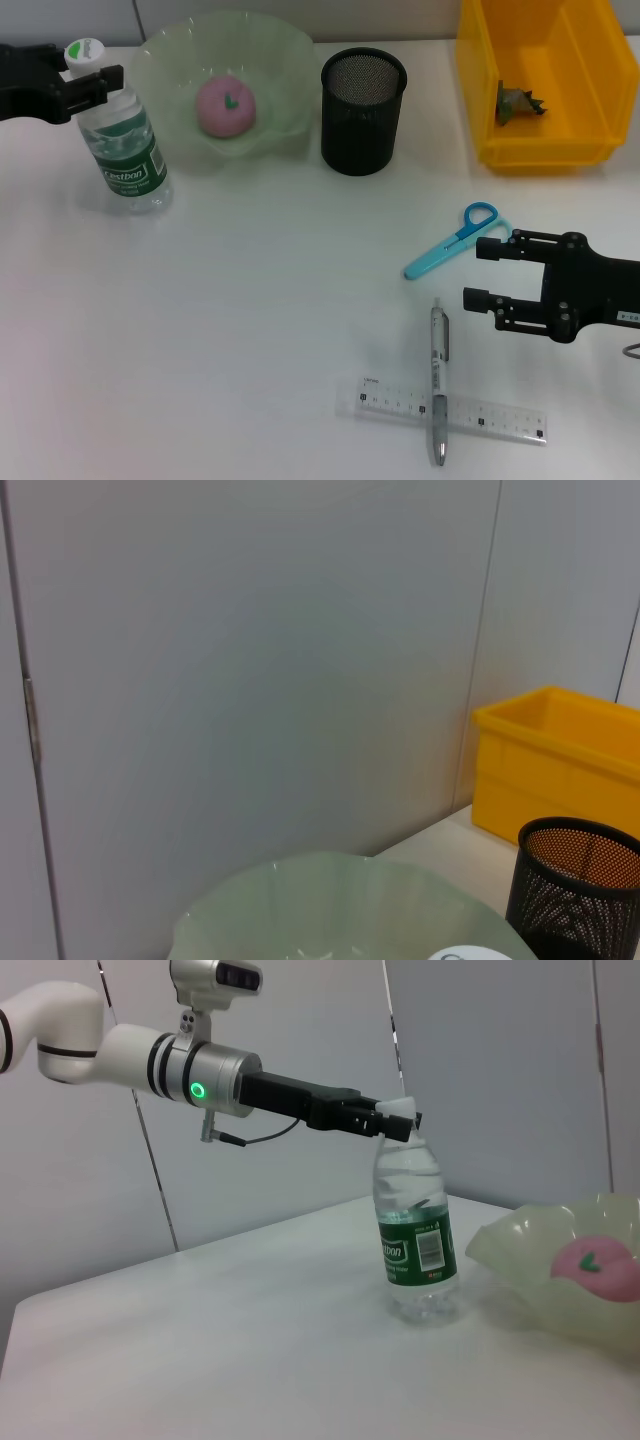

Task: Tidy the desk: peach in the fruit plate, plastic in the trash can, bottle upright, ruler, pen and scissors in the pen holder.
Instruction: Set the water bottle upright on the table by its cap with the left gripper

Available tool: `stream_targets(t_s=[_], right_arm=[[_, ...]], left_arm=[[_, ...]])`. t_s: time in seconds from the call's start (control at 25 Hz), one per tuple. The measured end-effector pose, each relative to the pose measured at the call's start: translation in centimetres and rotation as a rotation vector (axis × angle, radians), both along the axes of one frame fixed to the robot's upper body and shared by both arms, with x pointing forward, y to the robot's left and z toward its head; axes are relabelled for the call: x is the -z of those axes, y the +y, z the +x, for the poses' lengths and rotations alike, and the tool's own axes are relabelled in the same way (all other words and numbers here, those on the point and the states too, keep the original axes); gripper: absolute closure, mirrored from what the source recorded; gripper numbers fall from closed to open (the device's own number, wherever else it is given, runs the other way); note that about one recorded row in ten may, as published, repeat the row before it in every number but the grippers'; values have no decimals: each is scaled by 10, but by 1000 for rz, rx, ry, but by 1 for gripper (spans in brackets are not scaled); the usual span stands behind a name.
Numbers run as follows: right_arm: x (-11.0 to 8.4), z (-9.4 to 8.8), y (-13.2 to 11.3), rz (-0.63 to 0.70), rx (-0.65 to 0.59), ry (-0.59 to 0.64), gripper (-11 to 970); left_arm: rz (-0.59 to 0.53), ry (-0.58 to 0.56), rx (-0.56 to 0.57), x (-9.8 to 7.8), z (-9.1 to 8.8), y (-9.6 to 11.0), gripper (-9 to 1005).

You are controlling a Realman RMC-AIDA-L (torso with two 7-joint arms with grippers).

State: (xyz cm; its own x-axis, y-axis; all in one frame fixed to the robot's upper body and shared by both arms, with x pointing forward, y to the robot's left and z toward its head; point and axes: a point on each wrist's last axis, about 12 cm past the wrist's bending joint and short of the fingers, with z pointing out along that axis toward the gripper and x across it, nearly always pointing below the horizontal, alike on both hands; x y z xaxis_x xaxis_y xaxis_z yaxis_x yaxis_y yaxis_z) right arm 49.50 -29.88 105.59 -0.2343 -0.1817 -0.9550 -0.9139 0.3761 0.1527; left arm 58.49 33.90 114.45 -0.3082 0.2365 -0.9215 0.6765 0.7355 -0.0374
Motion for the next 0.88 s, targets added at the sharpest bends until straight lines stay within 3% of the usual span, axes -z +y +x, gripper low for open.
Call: stream_targets(t_s=[0.24, 0.88], right_arm=[[0, 0, 1, 0, -2, -1, 288], [0, 0, 1, 1, -2, 5, 287]], left_arm=[[6, 3, -2, 7, 1, -2, 447], [-1, -8, 1, 5, 3, -5, 431]])
